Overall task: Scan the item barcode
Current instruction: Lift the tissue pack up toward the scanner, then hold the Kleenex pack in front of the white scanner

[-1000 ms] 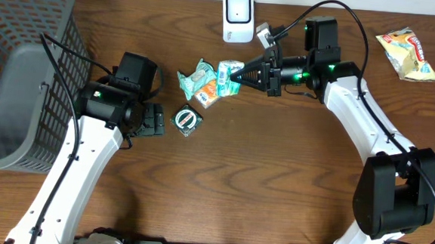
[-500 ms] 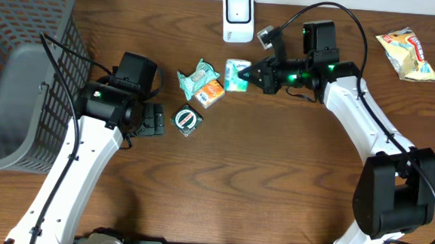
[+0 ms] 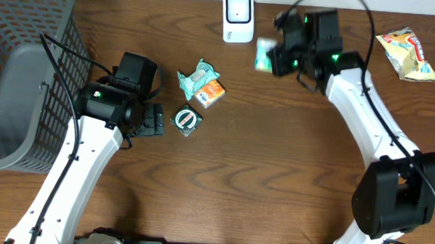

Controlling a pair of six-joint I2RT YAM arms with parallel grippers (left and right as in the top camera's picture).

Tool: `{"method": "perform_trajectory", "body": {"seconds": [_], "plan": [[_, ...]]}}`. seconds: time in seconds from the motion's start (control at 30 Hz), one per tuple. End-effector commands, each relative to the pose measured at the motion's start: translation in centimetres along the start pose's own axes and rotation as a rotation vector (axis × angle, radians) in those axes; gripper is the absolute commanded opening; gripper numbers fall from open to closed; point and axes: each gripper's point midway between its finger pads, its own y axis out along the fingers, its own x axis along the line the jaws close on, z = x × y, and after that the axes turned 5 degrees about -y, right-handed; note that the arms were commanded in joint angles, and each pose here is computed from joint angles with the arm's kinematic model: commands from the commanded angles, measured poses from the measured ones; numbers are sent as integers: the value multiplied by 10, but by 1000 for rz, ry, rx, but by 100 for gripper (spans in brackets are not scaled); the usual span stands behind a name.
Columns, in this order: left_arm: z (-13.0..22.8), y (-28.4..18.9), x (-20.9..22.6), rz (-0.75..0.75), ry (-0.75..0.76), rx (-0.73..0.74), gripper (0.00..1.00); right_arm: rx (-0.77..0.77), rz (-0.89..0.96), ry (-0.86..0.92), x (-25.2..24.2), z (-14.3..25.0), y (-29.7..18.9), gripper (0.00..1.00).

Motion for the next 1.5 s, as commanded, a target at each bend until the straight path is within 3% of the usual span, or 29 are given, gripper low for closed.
{"method": "perform_trajectory", "body": {"seconds": [0.0, 0.3, 0.57, 0.67, 0.83, 1.07, 1.47], "plan": [[0, 1, 2, -12, -3, 3, 98, -38, 116, -59, -15, -41, 2, 1], [0, 1, 3, -13, -3, 3, 98, -14, 175, -170, -31, -83, 56, 1], [0, 1, 2, -12, -3, 3, 98, -44, 499, -651, -36, -126, 75, 1], [0, 1, 3, -13, -3, 3, 98, -13, 504, -886, -21, -127, 90, 1], [0, 1, 3, -13, -3, 3, 97, 61, 489, -1077, -15, -110, 119, 1], [0, 1, 3, -13, -3, 3, 98, 172, 625, -1088, -45, -90, 141, 1], [0, 1, 3, -13, -3, 3, 98, 155, 576, -1095, -38, -87, 146, 1]]}}
